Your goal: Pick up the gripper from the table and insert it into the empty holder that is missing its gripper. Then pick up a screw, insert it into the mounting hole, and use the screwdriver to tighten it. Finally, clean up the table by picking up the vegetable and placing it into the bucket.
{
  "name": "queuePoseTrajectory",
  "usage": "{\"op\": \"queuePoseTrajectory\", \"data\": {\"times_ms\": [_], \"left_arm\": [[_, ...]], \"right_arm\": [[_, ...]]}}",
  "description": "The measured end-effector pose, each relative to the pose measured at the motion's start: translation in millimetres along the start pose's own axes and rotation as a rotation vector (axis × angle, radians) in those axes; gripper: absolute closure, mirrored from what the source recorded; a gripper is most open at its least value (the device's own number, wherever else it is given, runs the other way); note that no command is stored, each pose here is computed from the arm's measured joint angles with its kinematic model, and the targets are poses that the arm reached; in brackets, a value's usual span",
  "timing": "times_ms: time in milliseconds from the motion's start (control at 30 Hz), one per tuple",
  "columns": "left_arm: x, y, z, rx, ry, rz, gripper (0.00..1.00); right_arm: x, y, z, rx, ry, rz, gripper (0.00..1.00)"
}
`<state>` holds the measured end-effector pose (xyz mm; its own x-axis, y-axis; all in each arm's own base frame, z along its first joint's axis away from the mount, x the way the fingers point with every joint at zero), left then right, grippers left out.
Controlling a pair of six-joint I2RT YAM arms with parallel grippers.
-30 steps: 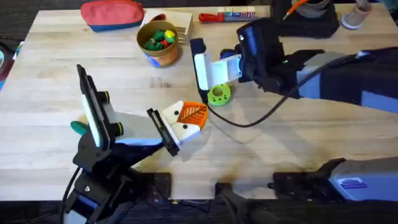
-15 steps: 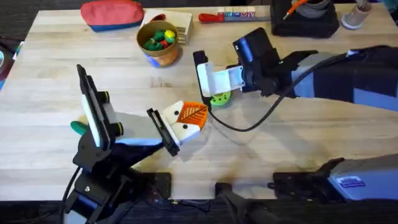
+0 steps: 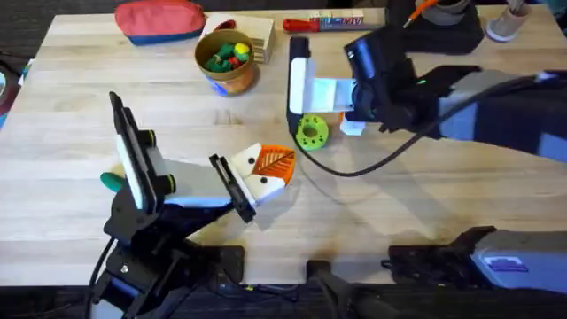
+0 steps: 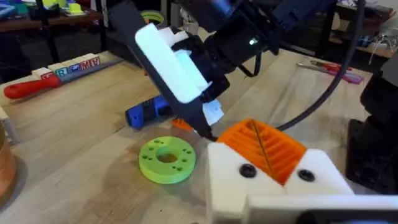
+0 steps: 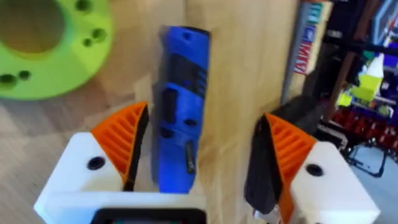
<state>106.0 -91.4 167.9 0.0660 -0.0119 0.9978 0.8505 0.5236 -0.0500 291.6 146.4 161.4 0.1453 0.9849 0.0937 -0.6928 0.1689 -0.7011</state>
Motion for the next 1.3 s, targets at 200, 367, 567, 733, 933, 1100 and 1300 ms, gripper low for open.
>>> {"op": "queuePoseTrajectory", "data": {"times_ms": [200, 367, 567, 733, 933, 1100, 1300], "left_arm": [[0.0, 0.0, 0.0, 0.000, 0.000, 0.000, 0.990], [0.0, 0.0, 0.0, 0.000, 0.000, -0.003, 0.600], [0.0, 0.0, 0.0, 0.000, 0.000, -0.003, 0.016], [0.0, 0.0, 0.0, 0.000, 0.000, -0.003, 0.013], [1.7, 0.3, 0.0, 0.004, -0.011, -0.010, 0.014], [6.9, 5.4, 5.4, 0.127, 0.054, 0.081, 0.015], [37.6, 14.2, 24.3, 0.422, 0.216, 0.284, 0.015]], "right_arm": [[-18.0, -27.3, 34.7, -0.084, -0.027, -0.202, 0.009], [-36.9, -33.6, 67.6, -0.094, -0.025, -0.368, 0.010], [-54.6, -30.0, 101.8, -0.085, -0.029, -0.558, 0.010], [-64.5, -28.4, 121.5, -0.094, -0.050, -0.747, 0.010], [-69.4, -29.9, 134.2, -0.110, -0.093, -0.981, 0.010], [-68.7, -29.3, 135.1, -0.092, -0.110, -1.063, 0.010], [-62.5, -25.9, 128.7, -0.022, -0.125, -1.085, 0.010]]}}
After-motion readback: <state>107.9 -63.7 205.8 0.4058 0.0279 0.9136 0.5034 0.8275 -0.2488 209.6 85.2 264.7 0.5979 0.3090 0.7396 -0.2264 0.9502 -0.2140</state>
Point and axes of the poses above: each hand's point on the last joint's axis, 136 mm out from that joint toward the fingers, its own z axis back along the fingers, its own y axis along the line the jaws close on, x = y × z, the point moved 10 cm from there along z, back along the fingers, and after that the axes turned 3 degrees about -z, right-handed, at the moved point
